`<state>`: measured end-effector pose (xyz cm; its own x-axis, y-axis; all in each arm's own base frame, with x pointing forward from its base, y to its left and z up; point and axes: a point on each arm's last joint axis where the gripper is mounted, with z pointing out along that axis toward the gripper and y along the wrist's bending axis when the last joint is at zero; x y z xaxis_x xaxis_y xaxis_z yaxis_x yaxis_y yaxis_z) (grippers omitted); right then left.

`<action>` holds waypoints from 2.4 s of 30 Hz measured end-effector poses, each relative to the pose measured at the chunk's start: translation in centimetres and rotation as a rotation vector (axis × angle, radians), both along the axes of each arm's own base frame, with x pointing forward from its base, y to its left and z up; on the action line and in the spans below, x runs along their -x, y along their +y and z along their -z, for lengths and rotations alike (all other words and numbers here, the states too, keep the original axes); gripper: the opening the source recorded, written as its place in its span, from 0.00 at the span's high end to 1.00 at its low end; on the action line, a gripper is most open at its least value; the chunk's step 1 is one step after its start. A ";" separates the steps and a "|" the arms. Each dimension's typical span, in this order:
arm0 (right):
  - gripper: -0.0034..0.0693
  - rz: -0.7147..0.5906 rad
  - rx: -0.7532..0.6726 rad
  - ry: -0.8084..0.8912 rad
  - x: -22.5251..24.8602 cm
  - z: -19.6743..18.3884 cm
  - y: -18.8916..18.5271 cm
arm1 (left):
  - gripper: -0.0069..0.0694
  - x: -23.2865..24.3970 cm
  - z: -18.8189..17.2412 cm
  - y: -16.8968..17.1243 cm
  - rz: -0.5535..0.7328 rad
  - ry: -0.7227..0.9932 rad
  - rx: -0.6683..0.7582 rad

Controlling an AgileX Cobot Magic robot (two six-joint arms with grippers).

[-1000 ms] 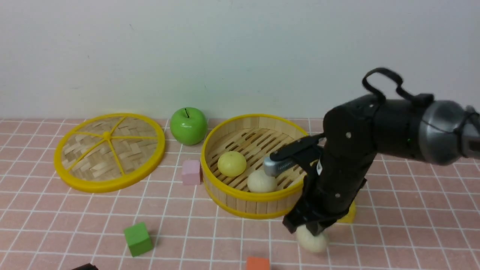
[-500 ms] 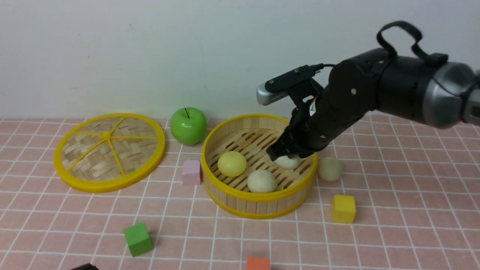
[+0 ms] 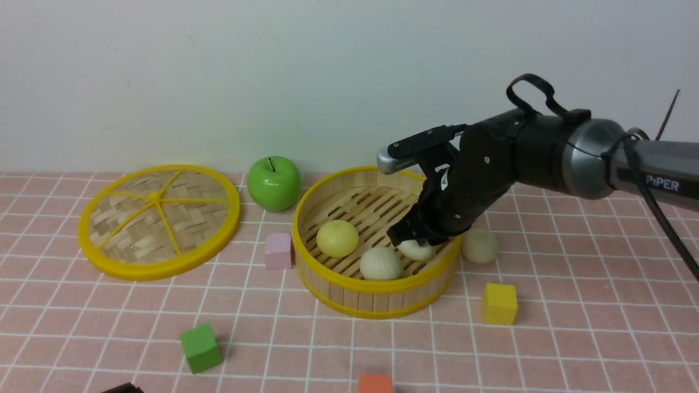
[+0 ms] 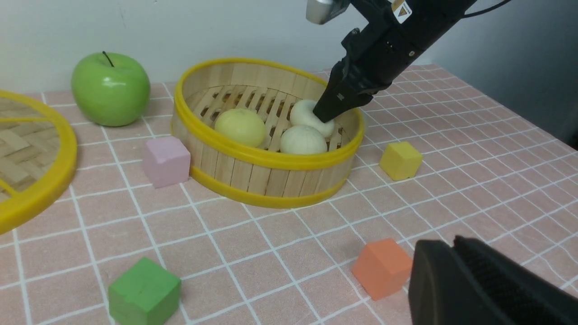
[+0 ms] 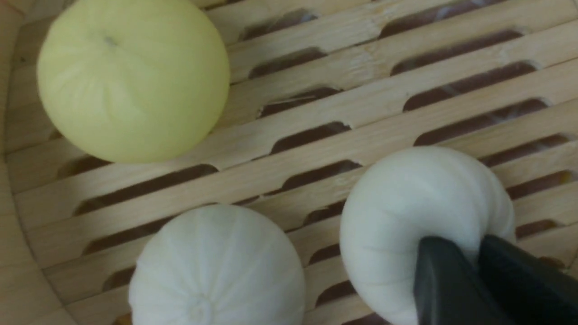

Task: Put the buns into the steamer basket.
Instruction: Use the right arm to put the steamed stuffed bun into the steamer, then use the right arm to grab a steamed stuffed bun, then use the right arm to put the steamed stuffed bun into the steamer

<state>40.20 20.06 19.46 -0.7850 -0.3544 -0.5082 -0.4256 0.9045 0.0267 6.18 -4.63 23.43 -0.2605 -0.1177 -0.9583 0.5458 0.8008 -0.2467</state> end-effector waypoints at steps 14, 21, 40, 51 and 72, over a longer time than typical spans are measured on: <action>0.33 0.053 -0.012 -0.116 2.1 -9.2 -3.6 | 0.83 0.0 0.0 0.0 0.000 0.001 0.001; 0.49 0.181 0.054 0.127 -0.3 -2.9 -7.5 | 0.83 0.0 0.0 0.0 0.000 0.001 0.001; 0.58 0.230 -0.054 0.067 -3.2 1.6 -7.3 | 0.81 0.0 0.0 0.0 0.000 0.001 0.001; 0.86 0.168 -0.021 0.052 -3.3 1.8 -7.4 | 0.81 0.0 0.0 0.0 0.000 0.001 0.001; 0.94 -0.044 -0.241 -0.160 0.0 -6.8 -1.4 | 0.81 0.0 0.0 0.0 0.000 0.001 0.001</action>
<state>40.20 18.69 26.26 -0.6750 -0.2399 -0.6978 -0.4801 0.8609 0.1684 6.18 -4.63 23.43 -0.2610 -0.1184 -0.9581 0.5456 0.8006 -0.2476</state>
